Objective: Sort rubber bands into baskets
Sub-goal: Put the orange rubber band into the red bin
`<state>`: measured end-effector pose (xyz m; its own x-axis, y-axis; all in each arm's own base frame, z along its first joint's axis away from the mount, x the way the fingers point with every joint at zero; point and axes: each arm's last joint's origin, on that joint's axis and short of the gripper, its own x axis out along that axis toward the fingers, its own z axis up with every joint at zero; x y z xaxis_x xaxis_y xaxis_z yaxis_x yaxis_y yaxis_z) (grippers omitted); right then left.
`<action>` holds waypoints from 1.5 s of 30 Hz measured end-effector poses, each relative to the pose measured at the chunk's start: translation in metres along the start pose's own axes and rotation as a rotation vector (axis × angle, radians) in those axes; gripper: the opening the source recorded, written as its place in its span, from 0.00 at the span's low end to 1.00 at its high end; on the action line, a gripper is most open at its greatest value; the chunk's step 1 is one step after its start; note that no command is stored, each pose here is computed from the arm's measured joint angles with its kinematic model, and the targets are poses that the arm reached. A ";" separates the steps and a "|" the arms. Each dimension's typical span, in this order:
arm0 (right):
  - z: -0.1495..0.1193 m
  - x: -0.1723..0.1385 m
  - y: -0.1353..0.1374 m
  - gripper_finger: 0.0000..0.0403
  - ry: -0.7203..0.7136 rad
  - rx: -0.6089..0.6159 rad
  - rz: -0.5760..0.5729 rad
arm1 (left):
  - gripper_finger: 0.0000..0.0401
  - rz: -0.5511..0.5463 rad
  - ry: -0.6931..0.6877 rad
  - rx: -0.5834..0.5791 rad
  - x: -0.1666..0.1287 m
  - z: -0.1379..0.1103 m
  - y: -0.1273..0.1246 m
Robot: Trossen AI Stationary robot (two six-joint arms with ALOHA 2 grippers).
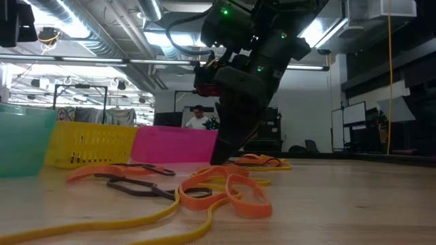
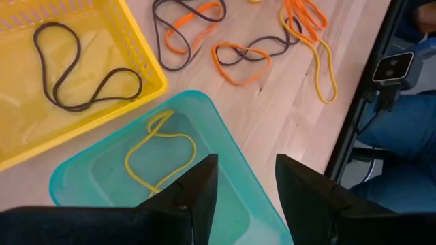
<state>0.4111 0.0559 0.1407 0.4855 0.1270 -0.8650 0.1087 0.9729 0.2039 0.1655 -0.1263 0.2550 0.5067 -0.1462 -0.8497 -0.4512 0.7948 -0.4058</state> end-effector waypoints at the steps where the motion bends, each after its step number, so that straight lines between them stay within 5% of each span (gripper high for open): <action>1: 0.000 0.000 0.000 0.17 0.000 0.000 0.000 | 0.36 0.000 0.000 0.000 0.000 0.000 0.000; 8: 0.001 0.000 -0.001 0.32 -0.014 0.000 -0.042 | 0.36 0.000 0.000 0.001 0.000 0.000 0.000; 14: 0.001 0.000 -0.001 0.36 -0.014 0.000 -0.042 | 0.36 0.001 0.000 0.001 0.000 0.000 0.000; 24: -0.003 0.008 -0.003 0.25 0.012 0.026 -0.052 | 0.36 0.000 0.000 0.001 0.000 0.000 0.000; 30: -0.002 0.006 -0.003 0.05 0.005 0.017 -0.050 | 0.36 0.000 0.000 0.009 0.000 0.000 0.000; 33: 0.002 0.004 -0.002 0.03 0.004 -0.020 -0.045 | 0.36 0.003 -0.009 0.043 0.000 0.000 0.000; 39: 0.030 -0.011 -0.005 0.01 -0.039 -0.004 0.084 | 0.36 -0.021 -0.030 0.062 0.000 0.002 -0.003; 45: 0.075 -0.044 -0.018 0.01 -0.155 0.033 0.097 | 0.36 -0.022 -0.097 0.098 -0.001 0.004 -0.005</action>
<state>0.4532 0.0181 0.2099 0.6224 0.1867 -0.7601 0.0819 0.9503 0.3004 0.1704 -0.1274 0.2587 0.5863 -0.1104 -0.8026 -0.3681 0.8462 -0.3853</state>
